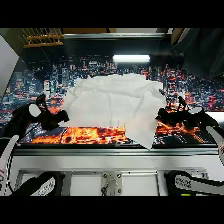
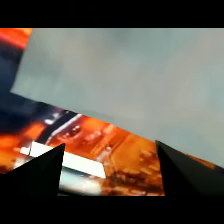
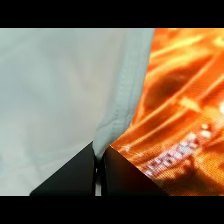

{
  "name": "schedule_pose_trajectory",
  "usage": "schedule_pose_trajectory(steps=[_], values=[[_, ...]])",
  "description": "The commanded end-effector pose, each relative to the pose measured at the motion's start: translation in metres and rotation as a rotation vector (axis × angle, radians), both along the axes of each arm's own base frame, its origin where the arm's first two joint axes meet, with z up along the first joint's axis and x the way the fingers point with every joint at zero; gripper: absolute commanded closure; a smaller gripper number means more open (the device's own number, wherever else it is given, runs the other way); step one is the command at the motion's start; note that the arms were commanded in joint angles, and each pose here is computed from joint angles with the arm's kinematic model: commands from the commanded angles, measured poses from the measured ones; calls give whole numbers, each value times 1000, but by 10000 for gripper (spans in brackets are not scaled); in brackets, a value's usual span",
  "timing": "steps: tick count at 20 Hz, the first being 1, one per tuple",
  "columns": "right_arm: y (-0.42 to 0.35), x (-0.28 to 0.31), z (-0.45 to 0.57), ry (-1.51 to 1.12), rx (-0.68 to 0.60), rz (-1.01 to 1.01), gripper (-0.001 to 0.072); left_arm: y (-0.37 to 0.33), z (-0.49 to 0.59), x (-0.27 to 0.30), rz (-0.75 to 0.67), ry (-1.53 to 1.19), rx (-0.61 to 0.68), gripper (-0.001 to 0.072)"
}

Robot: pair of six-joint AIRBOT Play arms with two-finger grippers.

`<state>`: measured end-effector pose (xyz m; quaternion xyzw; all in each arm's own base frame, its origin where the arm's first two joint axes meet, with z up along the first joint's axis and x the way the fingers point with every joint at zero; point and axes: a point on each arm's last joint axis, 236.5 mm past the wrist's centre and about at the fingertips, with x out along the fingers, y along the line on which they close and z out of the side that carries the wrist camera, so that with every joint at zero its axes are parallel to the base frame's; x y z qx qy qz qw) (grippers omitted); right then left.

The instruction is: Fold the clothes and pants, and hang the long-sleeved shirts on hangers.

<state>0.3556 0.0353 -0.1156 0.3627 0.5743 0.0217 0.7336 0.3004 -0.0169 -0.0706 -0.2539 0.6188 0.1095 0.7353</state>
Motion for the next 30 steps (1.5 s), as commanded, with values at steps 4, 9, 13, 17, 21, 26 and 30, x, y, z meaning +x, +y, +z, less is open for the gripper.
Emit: schedule_pose_trajectory(steps=[4,9,13,17,21,26,30], values=[[2,-1,0,2,7,7,697,52,-29,-10,485,-99,-93,98],[2,-1,0,2,7,7,697,40,-49,7,431,-54,-108,98],[3,-1,0,3,8,7,697,13,-49,35,322,-46,-108,99],[3,-1,1,3,8,8,697,-1,-45,44,270,-38,-107,112],[2,0,4,-6,6,8,697,13,-32,42,302,-78,-106,698],[-6,43,100,-222,-50,90,699,46,105,86,270,-437,-67,698],[1,62,290,-605,-157,203,698,49,338,82,228,-968,-13,698]])
